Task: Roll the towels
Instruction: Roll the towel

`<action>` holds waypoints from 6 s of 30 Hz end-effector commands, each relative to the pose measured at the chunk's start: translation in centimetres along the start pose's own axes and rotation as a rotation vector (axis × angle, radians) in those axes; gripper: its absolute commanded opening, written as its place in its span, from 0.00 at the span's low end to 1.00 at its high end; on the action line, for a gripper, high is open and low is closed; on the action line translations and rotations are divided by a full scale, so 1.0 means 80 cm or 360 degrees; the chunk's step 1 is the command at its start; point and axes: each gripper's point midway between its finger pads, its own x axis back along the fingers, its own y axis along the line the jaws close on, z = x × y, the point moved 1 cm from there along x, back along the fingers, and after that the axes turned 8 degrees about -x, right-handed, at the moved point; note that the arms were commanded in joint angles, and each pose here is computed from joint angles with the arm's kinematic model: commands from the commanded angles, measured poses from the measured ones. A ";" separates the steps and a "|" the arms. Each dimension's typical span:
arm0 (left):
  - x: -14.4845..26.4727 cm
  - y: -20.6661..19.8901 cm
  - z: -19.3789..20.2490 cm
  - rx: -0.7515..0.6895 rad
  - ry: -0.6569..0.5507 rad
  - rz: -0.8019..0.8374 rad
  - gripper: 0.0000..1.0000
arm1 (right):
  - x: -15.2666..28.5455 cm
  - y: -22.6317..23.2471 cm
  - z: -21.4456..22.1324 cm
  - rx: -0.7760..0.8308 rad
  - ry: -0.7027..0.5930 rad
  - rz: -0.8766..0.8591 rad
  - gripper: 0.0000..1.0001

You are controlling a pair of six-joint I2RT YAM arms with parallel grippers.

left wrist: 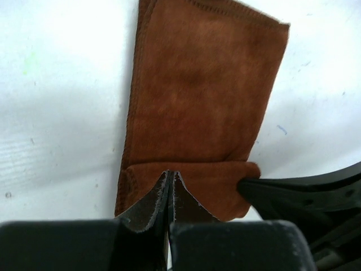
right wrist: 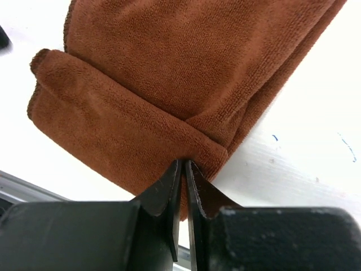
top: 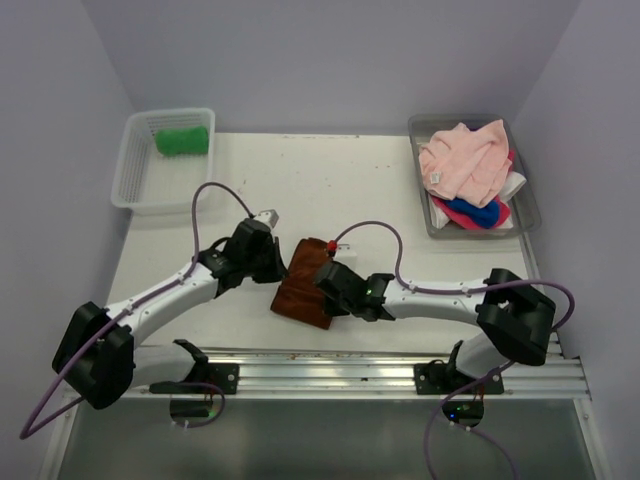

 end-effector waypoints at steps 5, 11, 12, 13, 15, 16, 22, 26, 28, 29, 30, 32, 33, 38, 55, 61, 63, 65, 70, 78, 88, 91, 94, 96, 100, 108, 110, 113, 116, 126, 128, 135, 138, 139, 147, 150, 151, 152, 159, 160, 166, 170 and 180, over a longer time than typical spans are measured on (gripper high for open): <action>-0.010 0.024 0.056 0.0037 0.0156 -0.0029 0.00 | 0.020 0.016 -0.032 0.0113 -0.0114 -0.0012 0.15; -0.041 0.025 0.049 0.0022 0.0157 -0.0038 0.00 | -0.008 -0.002 -0.024 0.0184 -0.0098 0.0146 0.17; -0.048 0.028 0.053 0.0010 0.0181 -0.0053 0.00 | -0.013 -0.004 -0.021 0.0177 -0.0091 0.0158 0.17; -0.051 0.027 0.048 0.0001 0.0174 -0.0057 0.00 | -0.020 -0.008 -0.014 0.0179 -0.0062 0.0180 0.16; -0.058 0.031 0.050 -0.0022 0.0209 -0.0083 0.00 | -0.023 -0.011 -0.011 0.0163 -0.0052 0.0192 0.15; -0.059 0.027 0.041 -0.0031 0.0194 -0.0077 0.00 | -0.022 -0.010 -0.010 0.0157 -0.0049 0.0188 0.15; -0.041 0.017 -0.006 -0.0115 0.0084 -0.0117 0.00 | 0.020 0.008 -0.042 0.0156 -0.0217 0.0065 0.16; -0.015 0.023 -0.027 -0.0147 0.0041 -0.0165 0.02 | 0.039 0.027 -0.051 0.0285 -0.0271 -0.0005 0.24; -0.001 0.027 -0.040 -0.0161 -0.0012 -0.0203 0.03 | 0.041 0.035 -0.046 0.0432 -0.0265 0.0024 0.31; 0.008 0.031 -0.042 -0.0161 -0.0023 -0.0222 0.04 | 0.039 0.038 -0.045 0.0492 -0.0269 0.0039 0.34; 0.013 0.032 -0.042 -0.0160 -0.0028 -0.0229 0.04 | 0.035 0.039 -0.043 0.0610 -0.0273 0.0063 0.36; 0.021 0.038 -0.042 -0.0141 -0.0029 -0.0248 0.05 | 0.038 0.054 -0.037 0.0755 -0.0284 0.0050 0.44; 0.027 0.039 -0.043 -0.0126 -0.0041 -0.0250 0.05 | 0.039 0.056 -0.036 0.0887 -0.0293 0.0060 0.46; 0.037 0.060 -0.038 -0.0048 -0.0024 -0.0316 0.05 | 0.033 0.077 0.000 0.1325 -0.0285 0.0038 0.57; 0.020 0.055 0.001 0.0084 0.0096 -0.0109 0.15 | -0.024 0.048 0.039 0.1445 -0.0208 0.0095 0.24; 0.027 0.037 0.020 0.0111 0.0102 0.0074 0.61 | -0.009 0.068 0.034 0.1263 -0.0137 -0.0185 0.03; 0.027 0.037 0.030 0.0120 0.0121 0.0101 0.67 | -0.009 0.073 0.031 0.1175 -0.0098 -0.0278 0.00; 0.024 0.033 0.040 0.0131 0.0144 0.0155 0.76 | -0.004 0.073 0.028 0.1109 -0.0076 -0.0338 0.00; 0.011 0.017 0.050 0.0192 0.0160 0.0319 0.87 | 0.002 0.074 0.021 0.0983 -0.0005 -0.0474 0.00; -0.011 0.016 0.058 0.0293 0.0148 0.0378 0.85 | 0.002 0.083 0.015 0.0803 0.0081 -0.0635 0.00; -0.008 0.021 0.045 0.0311 0.0067 0.0318 0.85 | 0.009 0.101 0.013 0.0438 0.0249 -0.0919 0.00; -0.008 0.020 0.044 0.0310 0.0058 0.0326 0.86 | 0.012 0.104 0.009 0.0327 0.0311 -0.1001 0.00; -0.011 0.020 0.044 0.0315 0.0063 0.0329 0.86 | 0.013 0.104 0.001 0.0216 0.0330 -0.1063 0.00; -0.013 0.020 0.045 0.0317 0.0066 0.0333 0.86 | 0.013 0.103 -0.003 0.0155 0.0352 -0.1117 0.00; -0.019 0.021 0.044 0.0328 0.0066 0.0328 0.86 | 0.013 0.103 -0.004 0.0065 0.0401 -0.1149 0.00; -0.020 0.024 0.034 0.0370 -0.0001 0.0289 0.85 | 0.007 0.104 -0.003 -0.0205 0.0494 -0.1346 0.00; -0.014 0.023 0.031 0.0366 -0.0037 0.0297 0.86 | 0.005 0.103 -0.006 -0.0317 0.0516 -0.1371 0.00; -0.008 0.021 0.026 0.0342 -0.0083 0.0313 0.89 | 0.000 0.099 -0.007 -0.0404 0.0512 -0.1414 0.00; 0.000 0.020 0.020 0.0327 -0.0138 0.0323 0.89 | -0.006 0.093 -0.005 -0.0455 0.0514 -0.1405 0.00; 0.016 0.022 0.031 0.0249 -0.0151 0.0328 0.59 | -0.007 0.083 -0.017 -0.0555 0.0497 -0.1407 0.00; 0.016 0.019 0.033 0.0244 -0.0143 0.0359 0.54 | -0.005 0.084 -0.022 -0.0613 0.0507 -0.1439 0.00; 0.020 0.005 0.023 0.0243 -0.0180 0.0458 0.49 | -0.007 0.080 -0.024 -0.0724 0.0555 -0.1499 0.00; 0.023 -0.003 0.012 0.0219 -0.0234 0.0513 0.44 | -0.010 0.077 -0.023 -0.0746 0.0563 -0.1495 0.00; 0.023 -0.004 0.010 0.0216 -0.0240 0.0522 0.44 | -0.012 0.075 -0.022 -0.0754 0.0564 -0.1488 0.00; 0.010 -0.008 0.000 0.0220 -0.0250 0.0548 0.42 | -0.013 0.072 -0.023 -0.0762 0.0559 -0.1488 0.00; 0.004 -0.011 -0.005 0.0211 -0.0242 0.0562 0.41 | -0.015 0.069 -0.022 -0.0771 0.0560 -0.1473 0.00; 0.002 -0.011 -0.006 0.0209 -0.0241 0.0564 0.41 | -0.016 0.068 -0.021 -0.0774 0.0560 -0.1468 0.00; 0.001 -0.012 -0.007 0.0206 -0.0244 0.0565 0.42 | -0.016 0.067 -0.020 -0.0776 0.0563 -0.1464 0.00; -0.021 0.003 -0.008 0.0275 -0.0197 0.0441 0.41 | -0.015 0.066 -0.022 -0.0784 0.0541 -0.1453 0.02; -0.024 0.005 -0.007 0.0285 -0.0182 0.0422 0.41 | -0.015 0.065 -0.024 -0.0786 0.0530 -0.1446 0.05; -0.042 0.015 0.000 0.0375 -0.0109 0.0342 0.40 | -0.018 0.061 -0.030 -0.0624 0.0456 -0.1279 0.31; -0.049 0.024 0.005 0.0403 -0.0053 0.0263 0.40 | -0.020 0.023 -0.042 -0.0485 0.0301 -0.0812 0.41; -0.055 0.027 0.013 0.0464 0.0026 0.0220 0.41 | 0.054 0.036 -0.063 0.0603 -0.0294 -0.0101 0.43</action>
